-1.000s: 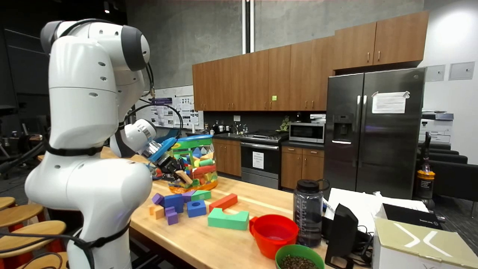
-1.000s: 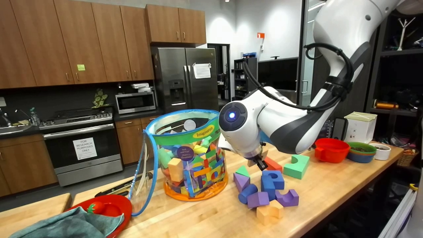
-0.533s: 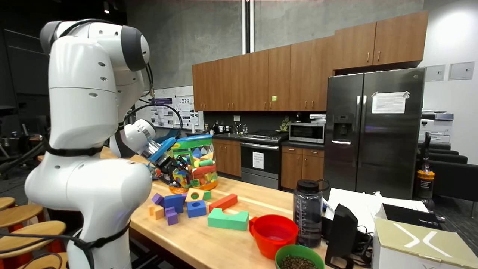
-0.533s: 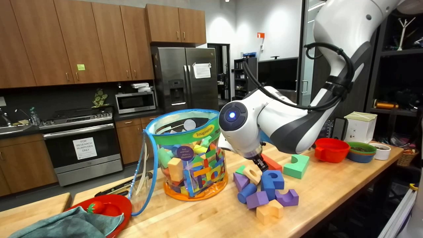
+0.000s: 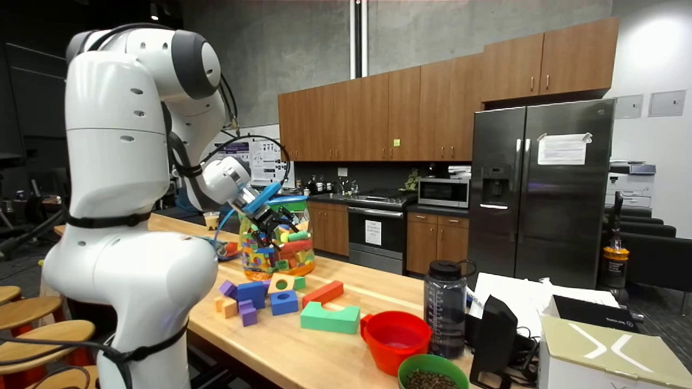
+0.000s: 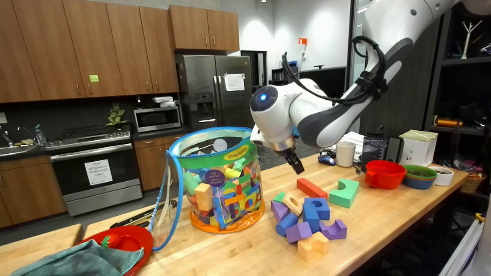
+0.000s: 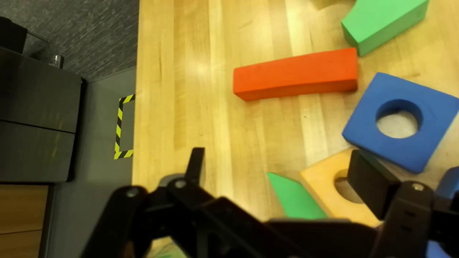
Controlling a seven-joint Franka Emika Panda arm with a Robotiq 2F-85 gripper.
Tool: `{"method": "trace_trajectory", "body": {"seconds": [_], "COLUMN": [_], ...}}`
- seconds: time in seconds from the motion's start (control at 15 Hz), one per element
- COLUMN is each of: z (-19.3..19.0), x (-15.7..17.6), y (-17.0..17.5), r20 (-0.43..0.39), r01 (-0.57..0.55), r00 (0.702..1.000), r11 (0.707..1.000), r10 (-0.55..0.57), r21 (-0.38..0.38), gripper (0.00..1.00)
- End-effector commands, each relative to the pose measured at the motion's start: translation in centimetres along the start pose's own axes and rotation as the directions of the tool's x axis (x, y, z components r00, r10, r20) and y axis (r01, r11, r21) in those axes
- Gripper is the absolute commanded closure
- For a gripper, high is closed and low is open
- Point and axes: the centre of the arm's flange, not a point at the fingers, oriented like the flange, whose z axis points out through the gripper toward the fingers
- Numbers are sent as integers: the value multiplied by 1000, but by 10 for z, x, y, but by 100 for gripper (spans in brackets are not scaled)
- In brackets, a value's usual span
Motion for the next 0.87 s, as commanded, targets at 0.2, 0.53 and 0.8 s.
{"method": "trace_trajectory", "body": {"seconds": [0.2,0.53,0.8], "z": [-31,-49,-48], "x": [-24,-17,-15], "y": [70,82,78], "r20": [-51,-62,-67], "r01": [17,12,4], "r00": [999,998,998], "r11": [1000,999,1000], "r10": [-16,-10,-3], "r21": [11,33,15], "gripper": [0,0,0]}}
